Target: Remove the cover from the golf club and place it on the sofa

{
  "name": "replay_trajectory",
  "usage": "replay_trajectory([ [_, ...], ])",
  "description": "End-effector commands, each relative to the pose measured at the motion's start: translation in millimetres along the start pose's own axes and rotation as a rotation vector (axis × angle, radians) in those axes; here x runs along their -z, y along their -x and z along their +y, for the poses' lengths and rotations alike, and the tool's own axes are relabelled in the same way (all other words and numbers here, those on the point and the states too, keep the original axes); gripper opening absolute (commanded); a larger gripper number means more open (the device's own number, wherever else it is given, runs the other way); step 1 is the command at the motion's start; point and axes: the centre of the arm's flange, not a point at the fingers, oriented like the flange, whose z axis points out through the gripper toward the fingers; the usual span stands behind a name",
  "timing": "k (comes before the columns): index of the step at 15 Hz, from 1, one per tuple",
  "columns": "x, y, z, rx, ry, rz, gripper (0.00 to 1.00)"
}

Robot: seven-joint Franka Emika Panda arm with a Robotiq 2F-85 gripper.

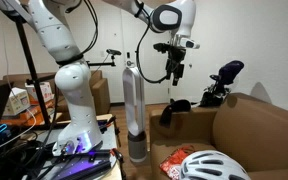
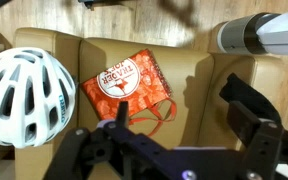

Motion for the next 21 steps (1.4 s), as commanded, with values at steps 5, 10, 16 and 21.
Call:
replay_trajectory([
  [5,10,-18,6,0.023,0.056,0.066,1.0],
  [10,51,-115,-5,0.244,0.136,0.206,1.0],
  [16,82,-217,-63,0.545,0.212,0.263,1.0],
  [21,92,-259,-120,0.777,0.312,0.299,1.0],
])
